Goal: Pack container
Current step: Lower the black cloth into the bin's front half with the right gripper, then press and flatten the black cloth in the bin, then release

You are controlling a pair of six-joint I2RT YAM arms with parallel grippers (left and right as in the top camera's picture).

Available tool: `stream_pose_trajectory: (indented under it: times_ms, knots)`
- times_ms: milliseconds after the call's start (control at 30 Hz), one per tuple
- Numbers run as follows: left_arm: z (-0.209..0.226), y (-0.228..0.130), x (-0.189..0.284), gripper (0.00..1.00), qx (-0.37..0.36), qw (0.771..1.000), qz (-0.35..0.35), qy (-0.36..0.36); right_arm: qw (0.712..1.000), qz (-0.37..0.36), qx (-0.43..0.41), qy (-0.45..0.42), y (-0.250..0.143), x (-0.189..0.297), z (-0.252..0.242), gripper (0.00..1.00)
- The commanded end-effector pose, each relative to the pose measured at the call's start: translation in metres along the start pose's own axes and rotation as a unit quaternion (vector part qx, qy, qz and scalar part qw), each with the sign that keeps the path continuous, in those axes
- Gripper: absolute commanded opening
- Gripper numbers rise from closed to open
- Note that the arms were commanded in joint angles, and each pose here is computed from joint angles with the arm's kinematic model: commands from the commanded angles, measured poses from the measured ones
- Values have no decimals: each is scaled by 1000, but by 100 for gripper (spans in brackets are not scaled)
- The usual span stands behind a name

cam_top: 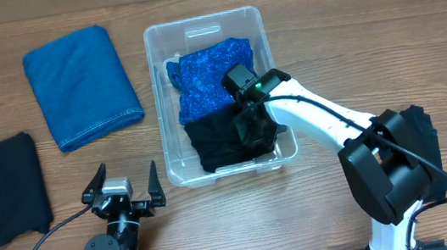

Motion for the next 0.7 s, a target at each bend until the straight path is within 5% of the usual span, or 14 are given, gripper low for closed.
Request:
stream_pose_trajectory:
  times_ms: [0,200,667]
  knots:
    - [0,0,0,100,-10,1000,-3,-1,1000,-27,-1,-1,16,26,5,15]
    - [0,0,0,100,-10,1000,-3,-1,993,-11,18,120,19,96,44,16]
    - [0,0,0,100,-10,1000,-3,-1,979,86,63,176,-24,34,90,17]
Point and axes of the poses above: each gripper's point midway between its finger pads, its own x axis back along the fingers, its own z axis along the line the jaws close on, y = z × x, the point moved 4 cm from there along x, back along the fingers, and after that the axes turned 6 degrees about x, right-handed, at the moved point
